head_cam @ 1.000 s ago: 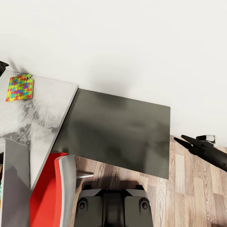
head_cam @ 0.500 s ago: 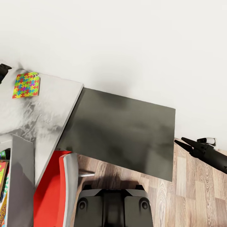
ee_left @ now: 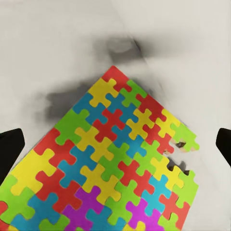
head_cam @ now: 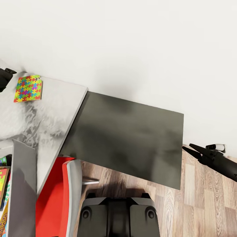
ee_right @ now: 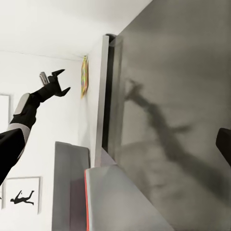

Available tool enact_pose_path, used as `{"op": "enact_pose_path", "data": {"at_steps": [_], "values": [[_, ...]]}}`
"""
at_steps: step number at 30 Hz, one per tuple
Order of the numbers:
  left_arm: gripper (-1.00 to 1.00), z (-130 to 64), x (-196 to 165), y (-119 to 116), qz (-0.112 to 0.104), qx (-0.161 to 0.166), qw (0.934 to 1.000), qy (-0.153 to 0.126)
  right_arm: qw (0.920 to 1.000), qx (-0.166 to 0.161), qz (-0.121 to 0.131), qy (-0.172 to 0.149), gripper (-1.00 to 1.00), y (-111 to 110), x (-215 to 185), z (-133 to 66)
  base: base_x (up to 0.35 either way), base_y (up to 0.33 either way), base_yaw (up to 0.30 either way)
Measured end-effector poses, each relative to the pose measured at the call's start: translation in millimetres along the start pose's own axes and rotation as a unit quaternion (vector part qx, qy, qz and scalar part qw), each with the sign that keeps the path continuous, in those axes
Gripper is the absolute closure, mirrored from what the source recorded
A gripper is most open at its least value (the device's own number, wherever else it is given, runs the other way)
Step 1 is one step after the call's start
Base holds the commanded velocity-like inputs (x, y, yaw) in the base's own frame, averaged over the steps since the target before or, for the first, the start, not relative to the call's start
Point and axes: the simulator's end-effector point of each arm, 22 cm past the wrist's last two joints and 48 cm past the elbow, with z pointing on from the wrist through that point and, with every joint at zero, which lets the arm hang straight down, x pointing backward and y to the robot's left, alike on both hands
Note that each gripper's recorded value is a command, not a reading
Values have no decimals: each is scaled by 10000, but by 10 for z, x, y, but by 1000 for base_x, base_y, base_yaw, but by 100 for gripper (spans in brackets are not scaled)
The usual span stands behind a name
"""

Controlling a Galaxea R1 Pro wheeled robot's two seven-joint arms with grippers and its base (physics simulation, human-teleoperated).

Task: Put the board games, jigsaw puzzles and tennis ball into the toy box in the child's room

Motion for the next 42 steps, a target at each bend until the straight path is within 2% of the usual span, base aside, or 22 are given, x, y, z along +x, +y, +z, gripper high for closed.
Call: {"op": "enact_pose_path", "data": {"at_steps": [14,24,34,42], "values": [[-100,45,197,58,58,-56,9999,137,10000,3,-2,-3,-100,-1,-3,-3,0,0,2],[-100,81,402,-71,69,19,9996,280,10000,10,-2,-1,-100,-3,-2,-7,0,0,0],[-100,117,581,-37,78,-26,9991,423,10000,34,-21,-25,-100,-7,-25,-31,0,0,0],[-100,106,607,-27,115,-2,9991,404,10000,46,-37,-33,-100,-4,-36,-47,0,0,0]]}}
